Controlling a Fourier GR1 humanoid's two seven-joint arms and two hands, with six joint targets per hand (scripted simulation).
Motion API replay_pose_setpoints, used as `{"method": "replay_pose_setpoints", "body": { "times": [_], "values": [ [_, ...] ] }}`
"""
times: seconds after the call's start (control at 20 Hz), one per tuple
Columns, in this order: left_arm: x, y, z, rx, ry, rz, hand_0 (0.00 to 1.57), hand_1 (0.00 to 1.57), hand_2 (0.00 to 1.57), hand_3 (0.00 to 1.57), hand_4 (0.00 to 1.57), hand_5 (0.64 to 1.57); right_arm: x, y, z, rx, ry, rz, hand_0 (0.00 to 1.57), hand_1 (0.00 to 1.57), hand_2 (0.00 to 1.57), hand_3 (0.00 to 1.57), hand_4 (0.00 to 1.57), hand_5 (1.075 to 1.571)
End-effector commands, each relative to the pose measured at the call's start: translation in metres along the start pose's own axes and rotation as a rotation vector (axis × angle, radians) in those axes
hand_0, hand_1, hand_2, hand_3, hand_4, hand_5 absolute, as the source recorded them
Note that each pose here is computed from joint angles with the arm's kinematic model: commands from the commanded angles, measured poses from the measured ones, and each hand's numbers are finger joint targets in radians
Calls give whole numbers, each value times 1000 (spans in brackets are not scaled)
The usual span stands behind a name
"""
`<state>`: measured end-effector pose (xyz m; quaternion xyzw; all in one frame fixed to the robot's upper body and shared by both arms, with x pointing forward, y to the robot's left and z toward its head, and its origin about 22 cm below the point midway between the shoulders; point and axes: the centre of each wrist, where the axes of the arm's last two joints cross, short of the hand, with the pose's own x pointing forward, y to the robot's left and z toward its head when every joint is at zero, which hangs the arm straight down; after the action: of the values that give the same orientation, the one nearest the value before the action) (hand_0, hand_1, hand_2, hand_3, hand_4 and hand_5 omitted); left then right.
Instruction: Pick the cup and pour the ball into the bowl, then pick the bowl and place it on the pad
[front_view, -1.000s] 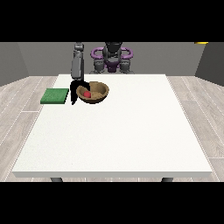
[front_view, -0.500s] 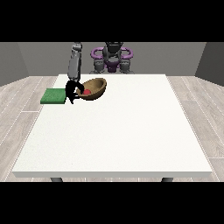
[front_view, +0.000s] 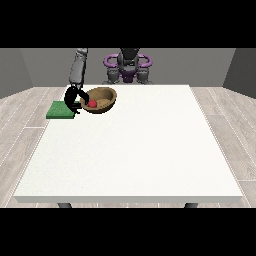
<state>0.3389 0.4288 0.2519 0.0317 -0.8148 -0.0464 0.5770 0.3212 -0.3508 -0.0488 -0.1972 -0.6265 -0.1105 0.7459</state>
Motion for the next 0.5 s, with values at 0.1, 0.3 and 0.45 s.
{"method": "replay_pose_setpoints", "body": {
  "times": [0.1,0.3,0.45],
  "values": [
    [-35,22,20,56,66,8,0,0,0,0,1199,1538,62,-48,-30,-40,115,175,1571,1571,1571,973,1056,1556],
    [-37,36,28,111,83,-43,0,0,0,0,1201,1544,108,-71,-42,-17,112,264,1571,1571,1571,712,1056,1566],
    [-42,48,36,149,119,-41,0,0,0,0,1201,1545,120,-72,-44,-8,123,196,1571,1571,1571,674,1081,1566]
  ]
}}
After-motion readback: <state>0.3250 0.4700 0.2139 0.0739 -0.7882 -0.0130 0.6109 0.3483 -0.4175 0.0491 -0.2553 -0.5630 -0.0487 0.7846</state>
